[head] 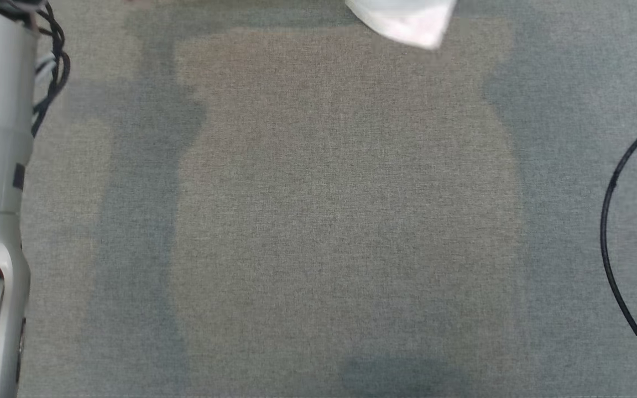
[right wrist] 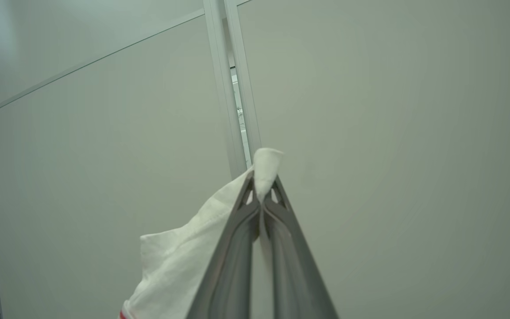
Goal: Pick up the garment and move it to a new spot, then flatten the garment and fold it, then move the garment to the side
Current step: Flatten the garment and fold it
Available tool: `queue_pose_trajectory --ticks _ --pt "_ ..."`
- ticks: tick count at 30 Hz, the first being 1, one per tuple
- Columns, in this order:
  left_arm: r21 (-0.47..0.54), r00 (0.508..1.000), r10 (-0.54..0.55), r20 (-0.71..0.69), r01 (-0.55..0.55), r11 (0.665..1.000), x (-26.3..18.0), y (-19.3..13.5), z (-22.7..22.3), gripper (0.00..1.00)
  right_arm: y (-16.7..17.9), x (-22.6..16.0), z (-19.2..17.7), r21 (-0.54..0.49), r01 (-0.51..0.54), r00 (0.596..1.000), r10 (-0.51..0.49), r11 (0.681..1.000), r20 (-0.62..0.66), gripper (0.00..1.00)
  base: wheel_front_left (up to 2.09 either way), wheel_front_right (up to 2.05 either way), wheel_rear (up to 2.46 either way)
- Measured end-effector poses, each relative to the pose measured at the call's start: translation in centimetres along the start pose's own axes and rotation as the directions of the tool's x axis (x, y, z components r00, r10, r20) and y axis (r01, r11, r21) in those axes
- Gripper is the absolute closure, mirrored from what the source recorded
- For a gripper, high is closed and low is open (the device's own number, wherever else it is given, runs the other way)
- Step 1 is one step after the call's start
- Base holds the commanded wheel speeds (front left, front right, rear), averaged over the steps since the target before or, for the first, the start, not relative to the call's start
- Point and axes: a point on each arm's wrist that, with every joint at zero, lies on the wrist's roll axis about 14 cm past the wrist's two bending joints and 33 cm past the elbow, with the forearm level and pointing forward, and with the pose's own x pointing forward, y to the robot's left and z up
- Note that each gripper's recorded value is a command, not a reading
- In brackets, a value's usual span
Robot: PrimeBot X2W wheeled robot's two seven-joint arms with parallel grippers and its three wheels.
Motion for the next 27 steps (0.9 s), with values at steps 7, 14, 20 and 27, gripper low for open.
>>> queue_pose_trajectory --ticks 7,14,20,27 --pt "-0.077 0.994 0.035 -0.103 -0.043 0.996 -0.2 0.4 -5.1 1.00 -0.6 -2.3 -6.9 0.029 0.031 0.983 -0.025 0.999 -0.184 1.00 0.00 0.00 0.00" --pt "-0.101 0.944 0.091 -0.318 -0.129 0.986 -6.4 2.2 -15.1 1.00 -2.0 -14.3 -19.2 0.129 0.183 0.859 -0.095 0.975 -0.503 1.00 0.00 0.00 0.00" --pt "-0.117 0.896 0.142 -0.420 -0.209 0.971 -13.2 3.1 -20.1 1.00 -0.5 -26.3 -24.1 0.208 0.318 0.725 -0.096 0.925 -0.682 1.00 0.00 0.00 0.00" --pt "-0.113 0.891 0.126 -0.437 -0.194 0.975 -19.0 1.4 -20.5 1.00 0.7 -33.8 -21.9 0.228 0.374 0.689 -0.105 0.899 -0.717 1.00 0.00 0.00 0.00"
